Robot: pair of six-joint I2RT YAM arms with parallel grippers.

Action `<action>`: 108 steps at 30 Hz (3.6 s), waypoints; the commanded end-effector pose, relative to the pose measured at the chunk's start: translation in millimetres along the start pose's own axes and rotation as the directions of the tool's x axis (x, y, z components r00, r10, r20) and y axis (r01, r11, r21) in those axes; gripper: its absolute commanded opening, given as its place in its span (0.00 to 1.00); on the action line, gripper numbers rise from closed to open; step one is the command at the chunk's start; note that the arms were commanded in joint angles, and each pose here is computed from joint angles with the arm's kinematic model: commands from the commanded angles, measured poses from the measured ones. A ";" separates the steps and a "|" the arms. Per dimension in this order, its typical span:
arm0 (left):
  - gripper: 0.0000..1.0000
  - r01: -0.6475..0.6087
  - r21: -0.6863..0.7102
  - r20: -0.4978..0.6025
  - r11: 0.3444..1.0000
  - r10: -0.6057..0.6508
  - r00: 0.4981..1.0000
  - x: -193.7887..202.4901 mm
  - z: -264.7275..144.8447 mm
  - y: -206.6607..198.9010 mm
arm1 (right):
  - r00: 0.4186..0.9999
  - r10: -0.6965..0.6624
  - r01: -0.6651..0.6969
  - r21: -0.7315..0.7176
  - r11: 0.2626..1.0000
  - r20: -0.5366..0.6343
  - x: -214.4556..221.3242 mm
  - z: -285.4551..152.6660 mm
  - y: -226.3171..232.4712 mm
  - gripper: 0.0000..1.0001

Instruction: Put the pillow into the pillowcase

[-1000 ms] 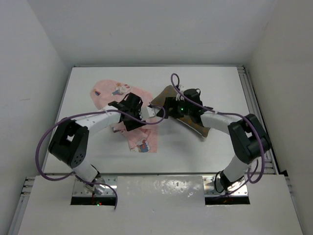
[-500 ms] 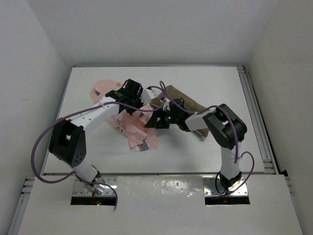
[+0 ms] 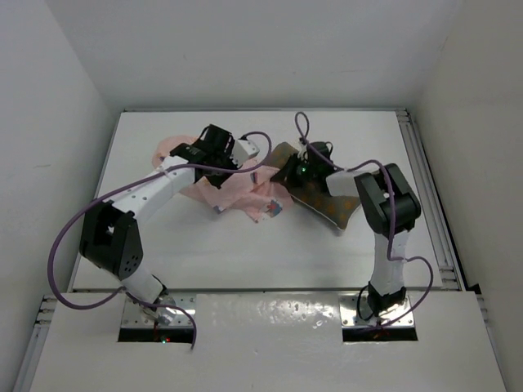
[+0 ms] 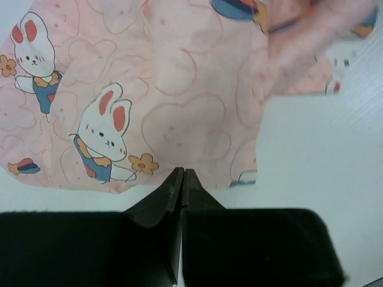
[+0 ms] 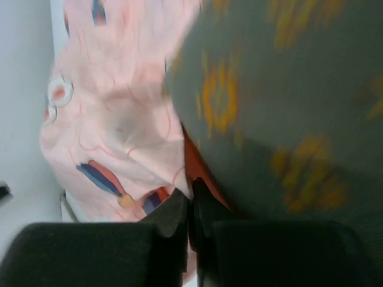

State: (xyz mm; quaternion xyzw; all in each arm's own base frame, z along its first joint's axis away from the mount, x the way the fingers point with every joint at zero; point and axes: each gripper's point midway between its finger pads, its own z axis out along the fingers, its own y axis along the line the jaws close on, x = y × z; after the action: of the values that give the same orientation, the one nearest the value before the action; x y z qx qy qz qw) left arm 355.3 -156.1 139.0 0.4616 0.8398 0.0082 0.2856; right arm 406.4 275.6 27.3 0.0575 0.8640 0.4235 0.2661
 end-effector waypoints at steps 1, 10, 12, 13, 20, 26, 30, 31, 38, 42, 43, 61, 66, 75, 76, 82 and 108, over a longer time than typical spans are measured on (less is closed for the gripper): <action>0.00 0.123 0.006 0.118 0.992 -0.123 0.985 -26.6 -10.4 3.2 | 0.984 -0.143 0.140 0.041 0.989 0.107 -68.3 -12.5 27.2 0.14; 0.31 0.036 0.143 0.171 0.989 -0.061 0.983 -54.5 5.1 -25.7 | 0.977 -0.121 0.091 0.166 0.982 0.178 -92.2 -72.2 -5.3 0.94; 0.61 -0.097 0.169 0.142 0.981 0.073 0.987 -46.6 15.1 -52.4 | 0.980 -0.127 0.098 0.188 0.977 0.152 -80.5 -77.2 -9.8 0.93; 0.68 -0.134 0.159 0.124 0.978 0.115 0.986 -42.6 19.5 -58.3 | 0.982 -0.119 0.089 0.194 0.977 0.145 -76.9 -79.1 -11.2 0.93; 0.92 -0.209 -0.135 0.007 0.969 0.211 0.977 -35.7 36.5 -16.0 | 0.974 -0.125 0.073 0.262 0.962 0.189 -77.5 -112.8 -21.7 0.94; 0.91 -0.260 -0.066 -0.020 0.963 0.259 0.966 -24.7 53.1 -32.6 | 0.972 -0.118 0.053 0.297 0.954 0.205 -84.5 -128.8 -37.2 0.95; 0.89 -0.276 -0.094 -0.051 0.957 0.272 0.961 -11.7 64.8 -31.1 | 0.961 -0.139 0.042 0.371 0.928 0.239 -94.8 -141.9 -52.0 0.99; 0.82 -0.294 -0.114 -0.058 0.949 0.289 0.956 -11.1 67.0 -27.3 | 0.952 -0.162 0.044 0.406 0.913 0.260 -104.7 -146.2 -54.5 0.99; 0.11 -0.356 -0.165 -0.081 0.920 0.347 0.934 -22.7 57.9 -7.7 | 0.919 -0.382 0.258 0.587 0.767 0.095 -159.3 -147.0 -67.6 0.99; 0.00 -0.342 -0.127 -0.071 0.931 0.335 0.939 -23.4 50.9 -9.5 | 0.897 -0.442 0.376 0.531 0.760 -0.001 -157.1 -112.7 -66.7 0.99; 0.00 -0.323 -0.126 -0.068 0.938 0.317 0.946 -23.8 47.7 -7.6 | 0.879 -0.477 0.411 0.493 0.767 0.009 -154.0 -100.3 -61.7 0.99; 0.00 -0.079 0.059 0.019 0.995 0.078 0.997 -29.3 18.2 -14.1 | 0.947 -0.314 0.318 0.314 0.895 -0.067 -92.3 -24.5 -86.2 0.00; 0.00 -0.082 0.066 0.018 0.994 0.081 0.997 -24.9 23.9 -15.1 | 0.953 -0.298 0.261 0.358 0.896 0.053 -98.5 -68.3 -86.5 0.00; 0.12 -0.147 0.028 -0.032 0.989 0.148 0.988 -13.2 45.8 -25.3 | 0.907 -0.389 0.280 0.458 0.844 0.162 -86.7 -147.7 -76.2 0.00; 0.13 -0.146 0.038 -0.022 0.988 0.147 0.989 -15.7 46.3 -27.5 | 0.891 -0.414 0.296 0.452 0.842 0.188 -91.1 -157.4 -63.2 0.00; 0.01 -0.069 0.001 0.021 0.998 0.069 0.997 -37.2 40.8 -21.3 | 0.871 -0.450 0.325 0.457 0.828 0.195 -80.9 -190.6 -40.3 0.00; 0.00 0.052 0.039 0.049 0.998 -0.054 0.997 -49.1 15.7 -25.2 | 0.792 -0.609 0.607 -0.163 0.778 0.040 62.5 -91.8 117.7 0.00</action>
State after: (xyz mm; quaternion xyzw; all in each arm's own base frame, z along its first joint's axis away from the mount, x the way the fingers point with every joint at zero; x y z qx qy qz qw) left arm 360.5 -211.2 126.4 0.4505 0.8508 -0.0267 0.2693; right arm 284.1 271.1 85.6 -0.1898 0.8616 0.3355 0.3303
